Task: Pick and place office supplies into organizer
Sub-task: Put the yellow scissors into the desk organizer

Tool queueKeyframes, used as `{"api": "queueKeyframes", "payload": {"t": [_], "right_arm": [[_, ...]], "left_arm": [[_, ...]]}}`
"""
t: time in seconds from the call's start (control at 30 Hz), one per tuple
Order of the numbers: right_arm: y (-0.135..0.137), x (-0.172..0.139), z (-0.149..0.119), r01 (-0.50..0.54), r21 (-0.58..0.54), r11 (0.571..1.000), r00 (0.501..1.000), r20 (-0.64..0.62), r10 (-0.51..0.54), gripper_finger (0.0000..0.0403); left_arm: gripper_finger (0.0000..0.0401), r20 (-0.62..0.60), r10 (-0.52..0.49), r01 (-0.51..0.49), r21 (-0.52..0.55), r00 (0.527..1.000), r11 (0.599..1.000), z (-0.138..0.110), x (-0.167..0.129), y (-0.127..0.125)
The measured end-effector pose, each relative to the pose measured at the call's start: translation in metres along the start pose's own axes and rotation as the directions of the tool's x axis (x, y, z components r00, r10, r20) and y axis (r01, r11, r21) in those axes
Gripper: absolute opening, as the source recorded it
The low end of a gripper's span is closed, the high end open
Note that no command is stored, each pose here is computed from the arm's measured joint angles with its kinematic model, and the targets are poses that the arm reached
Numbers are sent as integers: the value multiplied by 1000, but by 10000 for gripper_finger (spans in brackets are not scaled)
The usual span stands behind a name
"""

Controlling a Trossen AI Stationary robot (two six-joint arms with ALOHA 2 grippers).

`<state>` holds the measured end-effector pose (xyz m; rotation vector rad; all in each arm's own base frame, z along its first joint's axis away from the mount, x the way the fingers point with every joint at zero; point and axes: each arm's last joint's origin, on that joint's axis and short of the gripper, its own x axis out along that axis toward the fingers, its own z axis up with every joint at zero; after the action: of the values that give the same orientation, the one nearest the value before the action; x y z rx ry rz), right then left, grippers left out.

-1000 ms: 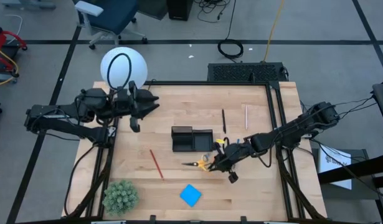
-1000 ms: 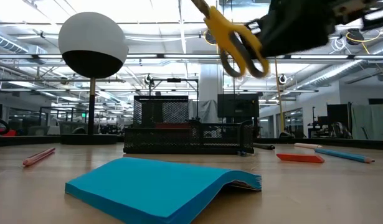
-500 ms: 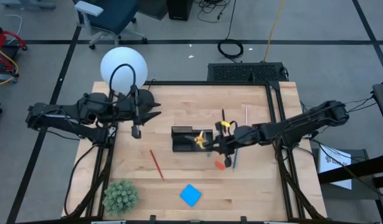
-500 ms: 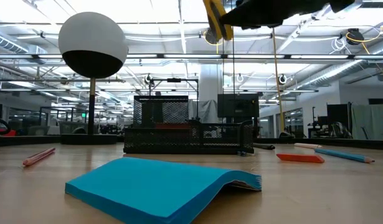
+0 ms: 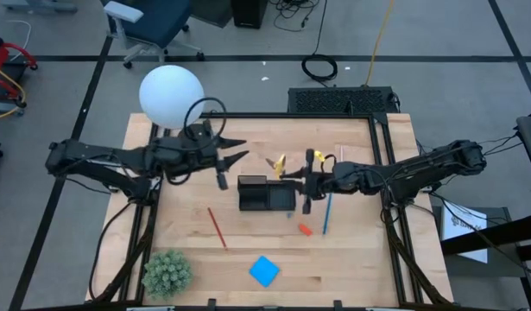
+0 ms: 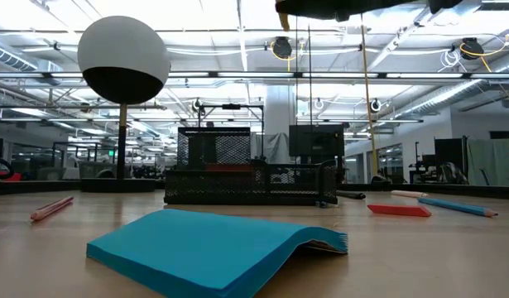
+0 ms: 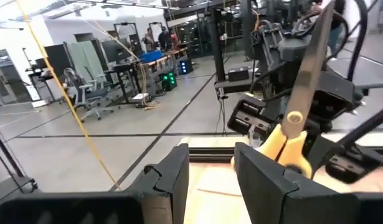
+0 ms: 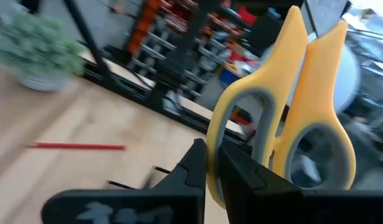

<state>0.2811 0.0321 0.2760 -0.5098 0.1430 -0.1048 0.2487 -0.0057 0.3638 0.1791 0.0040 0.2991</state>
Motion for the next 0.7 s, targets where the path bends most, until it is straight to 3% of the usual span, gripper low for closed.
{"api": "queueKeyframes", "payload": {"t": [0.17, 0.33, 0.53, 0.7], "right_arm": [[-7, 0, 1, 146, -35, 989, 989, -31, -148, 13], [-13, -1, 5, 266, -37, 963, 963, -38, -268, 13], [-19, -1, 7, 324, -16, 946, 946, -14, -324, 13], [-23, 2, 6, 352, 3, 936, 936, -1, -352, 14]], "left_arm": [[136, 16, 83, -83, 16, 996, 996, -4, 12, -3], [183, 77, 103, -102, -16, 992, 995, -3, 20, -6], [246, 120, 112, -97, -125, 987, 987, -5, 30, -10], [267, 148, 112, -91, -143, 983, 986, -10, 39, -15]]}}
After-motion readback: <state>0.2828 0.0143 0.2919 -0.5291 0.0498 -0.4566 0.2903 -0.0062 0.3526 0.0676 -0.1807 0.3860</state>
